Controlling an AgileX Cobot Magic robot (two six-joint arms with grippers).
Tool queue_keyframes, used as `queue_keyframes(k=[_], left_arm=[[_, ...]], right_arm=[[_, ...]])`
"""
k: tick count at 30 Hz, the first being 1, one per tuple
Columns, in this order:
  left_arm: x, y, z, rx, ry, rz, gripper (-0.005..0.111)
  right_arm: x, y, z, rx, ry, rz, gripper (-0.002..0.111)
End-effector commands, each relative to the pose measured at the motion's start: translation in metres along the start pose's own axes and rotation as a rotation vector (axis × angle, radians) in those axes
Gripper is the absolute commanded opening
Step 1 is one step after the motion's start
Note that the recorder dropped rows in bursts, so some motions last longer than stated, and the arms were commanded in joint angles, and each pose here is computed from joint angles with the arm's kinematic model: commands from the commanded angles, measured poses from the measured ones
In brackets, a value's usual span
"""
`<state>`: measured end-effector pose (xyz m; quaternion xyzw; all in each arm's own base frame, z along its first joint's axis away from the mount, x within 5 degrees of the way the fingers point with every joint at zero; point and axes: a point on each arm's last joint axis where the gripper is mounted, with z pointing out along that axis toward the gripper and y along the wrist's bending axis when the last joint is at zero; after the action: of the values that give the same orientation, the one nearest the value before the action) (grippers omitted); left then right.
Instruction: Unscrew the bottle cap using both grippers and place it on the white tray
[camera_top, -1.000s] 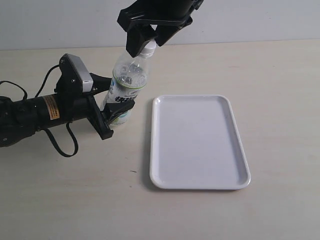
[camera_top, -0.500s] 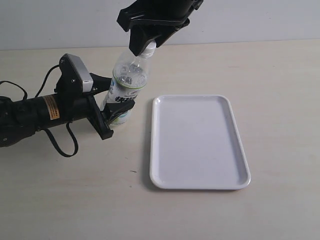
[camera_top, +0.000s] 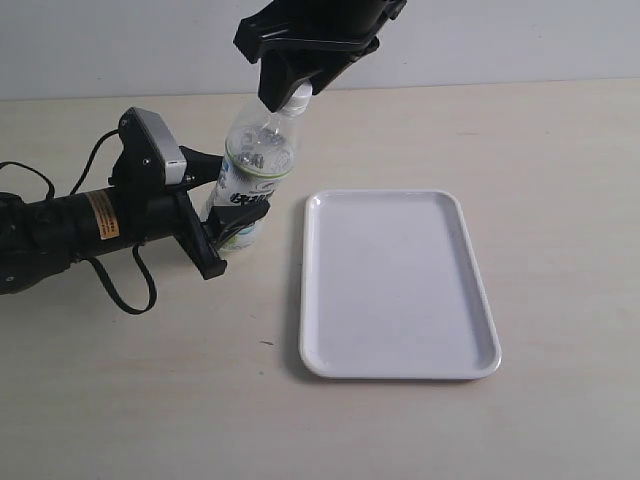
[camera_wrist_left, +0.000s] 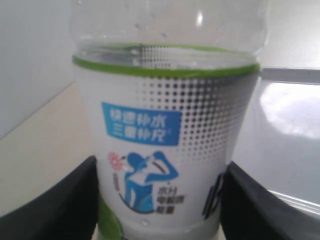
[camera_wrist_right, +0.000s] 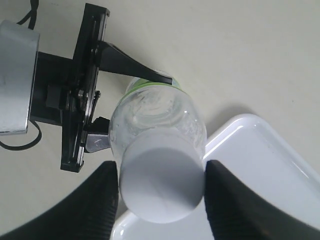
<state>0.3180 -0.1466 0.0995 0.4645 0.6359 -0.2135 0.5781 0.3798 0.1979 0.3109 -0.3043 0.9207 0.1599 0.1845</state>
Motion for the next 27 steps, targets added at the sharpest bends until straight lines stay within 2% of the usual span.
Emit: queue_keyframes(k=[1,5,10,15,27], left_arm=[[-0.0106,0.0021,-0.0006,-0.019,-0.066,0.002,0.000],[-0.0106,0.0020,-0.0006,-0.018,-0.066,0.003,0.000],[-0.0106,0.0020,-0.0006,-0.018,-0.066,0.003,0.000],[-0.0106,0.0020,-0.0006,-0.018,-0.066,0.003,0.000],[-0.0106,0.0020,-0.0006,-0.018,-0.066,0.003,0.000]], right_arm=[[-0.0023,0.0014,-0.0026,0.001,-0.015,-0.011,0.040],[-0.0022,0.0012,-0.0026,0.003,-0.014,-0.012,0.017],[-0.0017,-0.0006,-0.0026,0.023,-0.008,-0.042,0.000],[-0.0016,-0.0011,-0.0026,0.029,-0.005,-0.133,0.000],[-0.0022,-0.0013,-0.0026,0.033,-0.006,-0.503,0.000]])
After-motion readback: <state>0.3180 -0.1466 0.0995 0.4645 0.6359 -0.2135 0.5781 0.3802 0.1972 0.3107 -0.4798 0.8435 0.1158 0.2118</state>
